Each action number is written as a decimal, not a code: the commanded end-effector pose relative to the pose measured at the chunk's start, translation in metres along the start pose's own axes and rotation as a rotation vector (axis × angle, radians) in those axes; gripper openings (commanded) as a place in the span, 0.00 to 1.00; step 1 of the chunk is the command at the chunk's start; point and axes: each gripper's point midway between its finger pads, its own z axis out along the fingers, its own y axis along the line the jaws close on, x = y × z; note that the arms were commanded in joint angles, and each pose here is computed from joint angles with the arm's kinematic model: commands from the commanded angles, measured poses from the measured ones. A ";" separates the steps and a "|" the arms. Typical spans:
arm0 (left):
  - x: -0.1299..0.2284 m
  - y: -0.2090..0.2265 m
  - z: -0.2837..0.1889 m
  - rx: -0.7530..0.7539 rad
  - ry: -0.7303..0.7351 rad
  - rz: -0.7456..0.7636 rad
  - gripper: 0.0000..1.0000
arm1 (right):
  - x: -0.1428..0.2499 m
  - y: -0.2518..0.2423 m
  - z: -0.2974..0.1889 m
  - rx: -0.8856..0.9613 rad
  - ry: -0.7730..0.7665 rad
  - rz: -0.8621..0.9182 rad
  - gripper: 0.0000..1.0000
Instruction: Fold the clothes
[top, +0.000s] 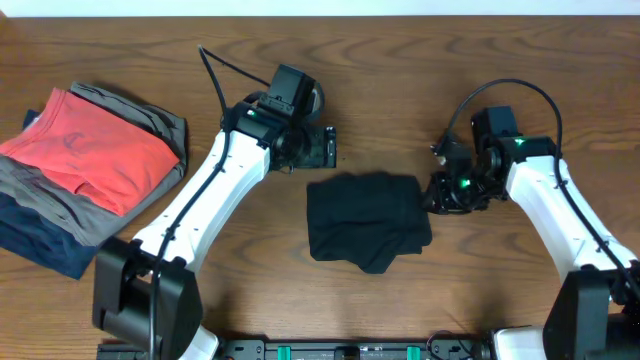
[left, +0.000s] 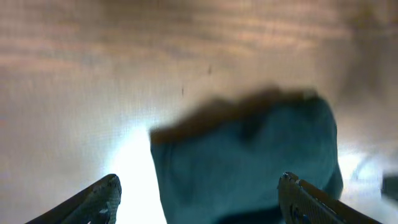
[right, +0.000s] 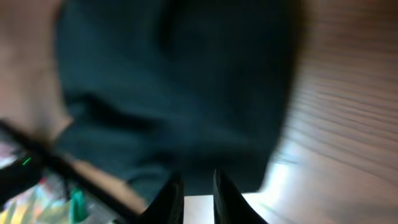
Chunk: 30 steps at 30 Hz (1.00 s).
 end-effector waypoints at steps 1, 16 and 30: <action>0.005 0.014 0.026 -0.053 0.042 0.014 0.82 | 0.010 0.042 0.008 -0.154 0.038 -0.112 0.14; 0.116 0.049 0.097 -0.148 0.582 -0.105 0.81 | 0.061 0.003 0.075 0.031 0.127 -0.037 0.16; 0.171 0.040 0.039 -0.179 0.855 -0.233 0.72 | -0.082 -0.029 0.039 0.215 -0.470 -0.100 0.36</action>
